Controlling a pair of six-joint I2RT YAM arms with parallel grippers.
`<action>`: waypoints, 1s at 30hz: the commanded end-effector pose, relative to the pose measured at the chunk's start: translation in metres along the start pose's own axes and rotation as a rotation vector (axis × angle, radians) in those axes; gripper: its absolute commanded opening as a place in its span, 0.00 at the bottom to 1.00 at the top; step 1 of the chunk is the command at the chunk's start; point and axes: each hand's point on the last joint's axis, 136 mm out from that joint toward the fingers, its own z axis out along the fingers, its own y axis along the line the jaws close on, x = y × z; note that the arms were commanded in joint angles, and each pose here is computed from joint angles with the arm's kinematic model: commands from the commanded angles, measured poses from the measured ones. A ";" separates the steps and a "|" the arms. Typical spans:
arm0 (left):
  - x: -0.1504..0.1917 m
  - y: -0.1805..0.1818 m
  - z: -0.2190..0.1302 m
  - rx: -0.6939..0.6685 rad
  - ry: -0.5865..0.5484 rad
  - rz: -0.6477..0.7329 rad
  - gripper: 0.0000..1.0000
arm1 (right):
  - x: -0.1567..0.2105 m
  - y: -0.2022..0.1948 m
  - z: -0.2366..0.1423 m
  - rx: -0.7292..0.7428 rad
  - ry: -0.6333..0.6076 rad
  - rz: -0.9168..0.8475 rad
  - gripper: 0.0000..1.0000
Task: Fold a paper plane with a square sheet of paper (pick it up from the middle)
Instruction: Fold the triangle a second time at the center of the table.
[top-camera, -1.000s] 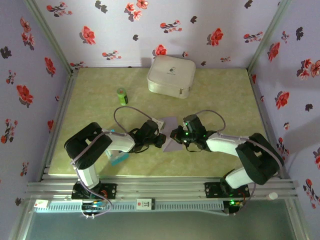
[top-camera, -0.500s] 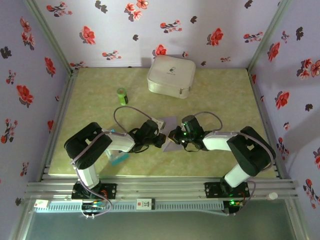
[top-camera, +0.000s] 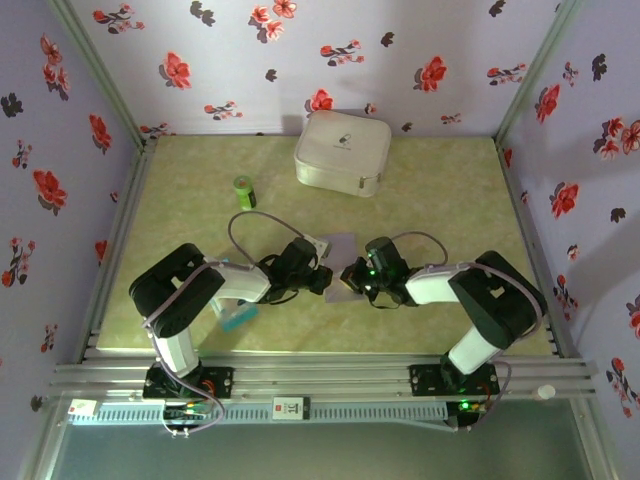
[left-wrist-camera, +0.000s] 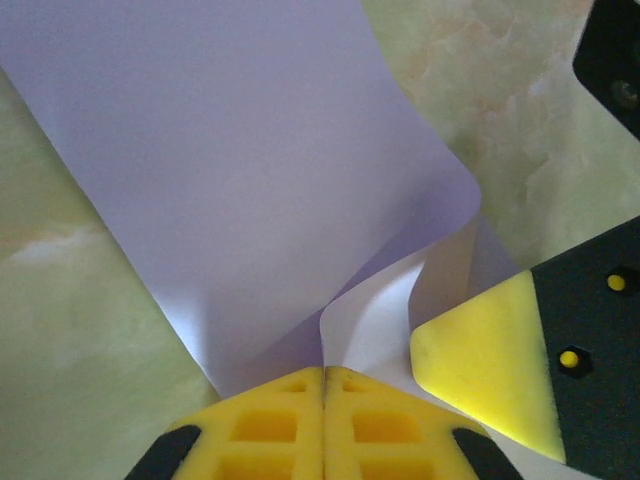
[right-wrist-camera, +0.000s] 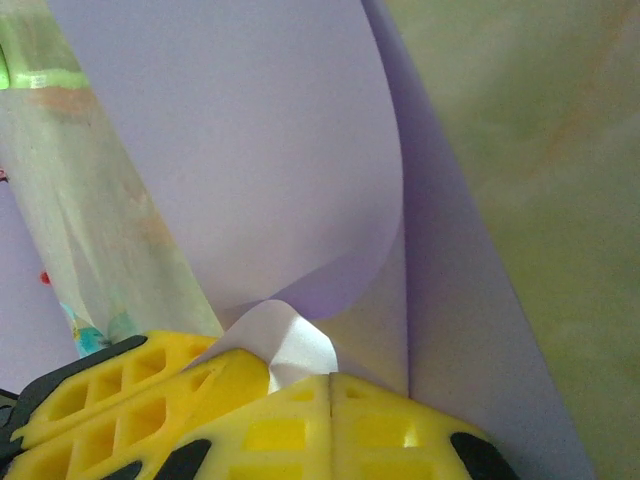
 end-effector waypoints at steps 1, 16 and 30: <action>0.014 0.010 0.005 -0.028 0.063 0.004 0.07 | -0.008 0.008 -0.012 0.001 -0.045 -0.006 0.00; 0.016 0.009 0.004 -0.023 0.073 0.008 0.07 | -0.031 -0.029 -0.002 0.132 -0.053 0.086 0.00; 0.017 0.009 0.003 -0.024 0.079 0.011 0.07 | -0.034 0.037 -0.024 -0.029 -0.046 -0.074 0.01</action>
